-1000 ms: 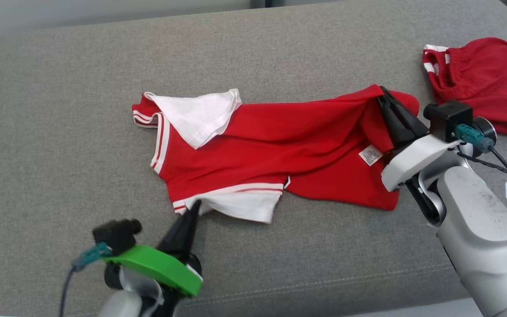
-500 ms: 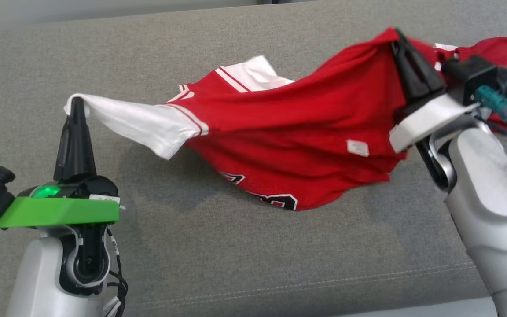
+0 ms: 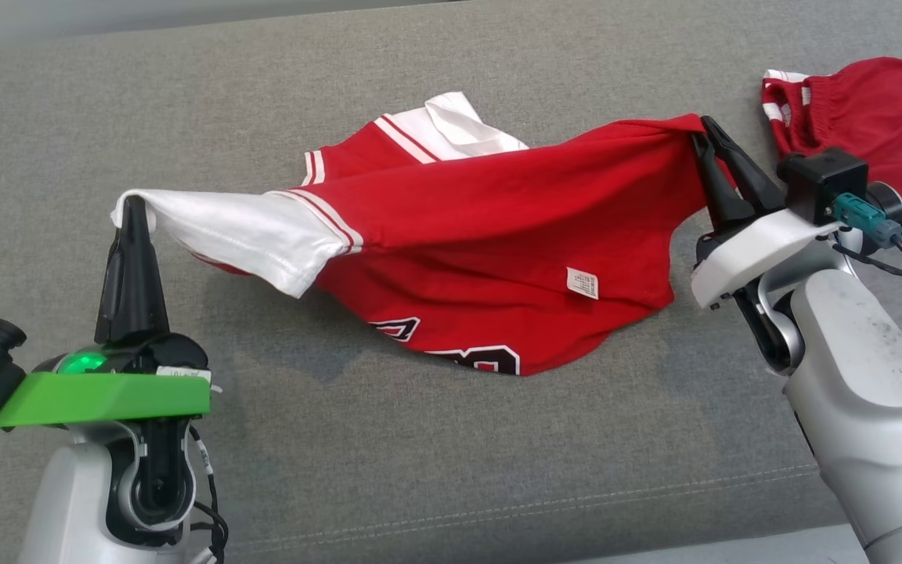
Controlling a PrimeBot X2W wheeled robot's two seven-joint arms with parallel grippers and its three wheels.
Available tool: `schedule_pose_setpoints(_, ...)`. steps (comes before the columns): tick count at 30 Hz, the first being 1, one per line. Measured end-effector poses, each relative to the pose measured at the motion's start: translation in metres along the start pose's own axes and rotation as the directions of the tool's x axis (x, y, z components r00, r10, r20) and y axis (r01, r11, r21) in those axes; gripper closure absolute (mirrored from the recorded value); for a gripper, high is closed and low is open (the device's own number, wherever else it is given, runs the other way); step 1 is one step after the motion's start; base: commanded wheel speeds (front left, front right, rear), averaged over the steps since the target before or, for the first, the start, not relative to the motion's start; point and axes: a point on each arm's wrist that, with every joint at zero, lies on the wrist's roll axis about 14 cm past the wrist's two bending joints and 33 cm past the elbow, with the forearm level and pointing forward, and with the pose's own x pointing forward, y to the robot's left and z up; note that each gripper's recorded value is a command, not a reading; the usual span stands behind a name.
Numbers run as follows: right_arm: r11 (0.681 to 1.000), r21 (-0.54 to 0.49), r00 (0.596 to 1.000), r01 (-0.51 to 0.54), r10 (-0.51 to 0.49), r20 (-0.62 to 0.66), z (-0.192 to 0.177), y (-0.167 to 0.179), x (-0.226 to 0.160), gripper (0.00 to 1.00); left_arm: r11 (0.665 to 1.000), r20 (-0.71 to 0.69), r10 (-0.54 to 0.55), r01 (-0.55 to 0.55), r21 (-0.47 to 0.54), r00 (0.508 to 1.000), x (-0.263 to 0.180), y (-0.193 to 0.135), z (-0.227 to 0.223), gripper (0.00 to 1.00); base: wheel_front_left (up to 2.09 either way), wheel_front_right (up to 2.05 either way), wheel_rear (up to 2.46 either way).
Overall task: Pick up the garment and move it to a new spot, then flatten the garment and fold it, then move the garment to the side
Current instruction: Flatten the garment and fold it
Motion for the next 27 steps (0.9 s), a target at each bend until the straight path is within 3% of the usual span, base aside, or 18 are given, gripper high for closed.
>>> schedule_pose_setpoints(13,0.994,0.010,0.991,0.113,-0.114,0.073,0.030,-0.046,-0.007,0.00,1.000,-0.072,-0.028,0.027,-0.015,0.997,-0.009,-0.011,-0.023,1.00,0.00,0.00,0.00)
schedule_pose_setpoints(21,0.987,0.002,0.987,0.159,-0.159,-0.016,0.000,-0.062,-0.035,0.00,0.994,-0.095,-0.107,0.108,-0.001,0.990,0.000,-0.029,-0.025,1.00,0.00,0.00,0.00)
schedule_pose_setpoints(27,0.995,0.013,0.991,0.102,-0.100,-0.092,-0.027,-0.038,-0.050,0.00,0.971,-0.070,-0.238,0.237,-0.017,0.969,0.029,-0.069,-0.017,1.00,0.00,0.00,0.00)
